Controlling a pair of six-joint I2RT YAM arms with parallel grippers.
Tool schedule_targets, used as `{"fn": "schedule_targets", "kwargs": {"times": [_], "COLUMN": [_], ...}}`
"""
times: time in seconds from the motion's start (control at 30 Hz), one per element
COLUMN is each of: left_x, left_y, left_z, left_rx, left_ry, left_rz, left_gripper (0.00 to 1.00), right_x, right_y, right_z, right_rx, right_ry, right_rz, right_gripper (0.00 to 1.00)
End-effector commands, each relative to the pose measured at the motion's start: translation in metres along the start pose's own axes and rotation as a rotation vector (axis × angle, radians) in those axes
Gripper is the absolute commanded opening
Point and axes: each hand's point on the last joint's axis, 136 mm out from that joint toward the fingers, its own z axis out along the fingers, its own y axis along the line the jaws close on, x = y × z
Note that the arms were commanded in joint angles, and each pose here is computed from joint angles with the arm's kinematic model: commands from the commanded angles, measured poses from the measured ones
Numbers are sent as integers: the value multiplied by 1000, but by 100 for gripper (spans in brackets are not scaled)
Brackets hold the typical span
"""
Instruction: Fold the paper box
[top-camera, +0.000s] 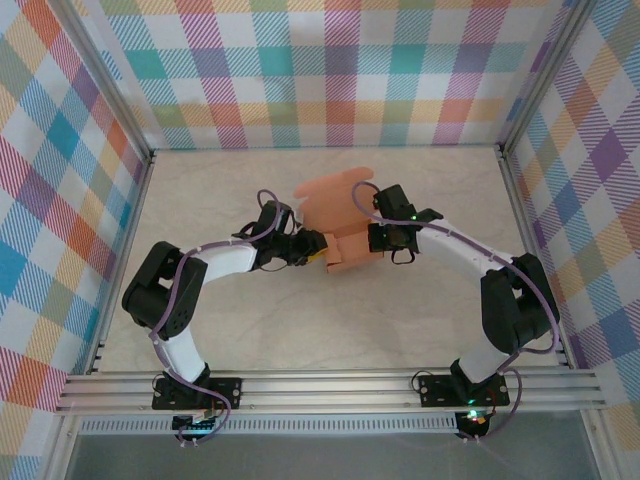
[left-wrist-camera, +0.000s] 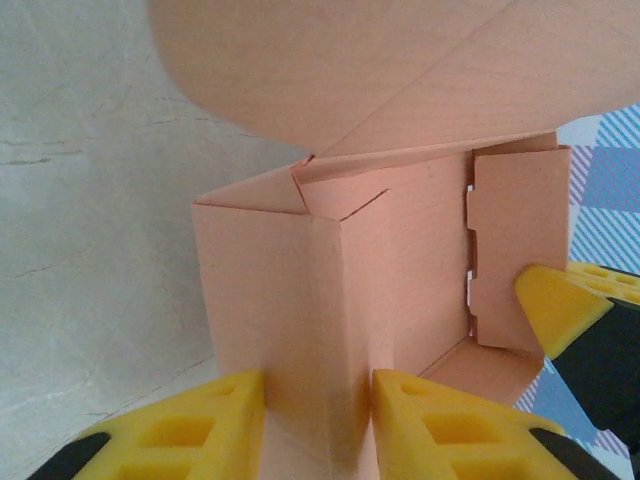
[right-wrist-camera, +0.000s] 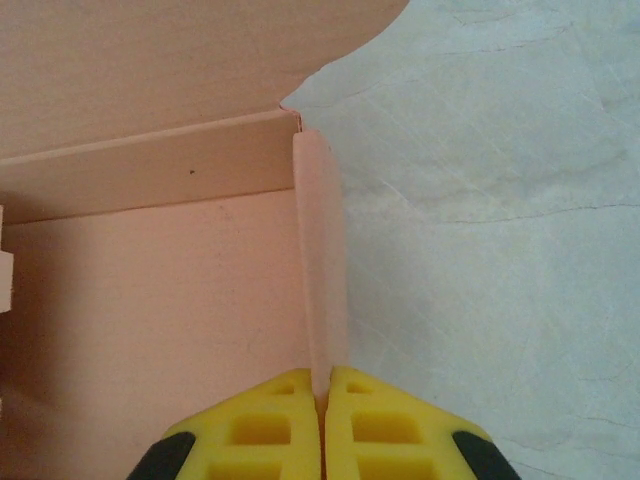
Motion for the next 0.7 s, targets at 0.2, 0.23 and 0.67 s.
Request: {"fn": "schedule_targets", "kwargs": {"times": [0.2, 0.23, 0.67], "left_x": [17, 17, 20], "left_y": [12, 13, 21], "left_z": [11, 12, 16], "left_rx": [-115, -124, -218], "left_ry": [65, 66, 81], "left_rz": [8, 7, -6], "left_gripper": [27, 26, 20], "right_x": [-23, -24, -18], "right_y": [16, 17, 33], "right_z": [-12, -13, -7], "right_rx": [14, 19, 40], "right_ry": [-79, -85, -93], "right_rz": [-20, -19, 13], "right_gripper": [0, 0, 0]}}
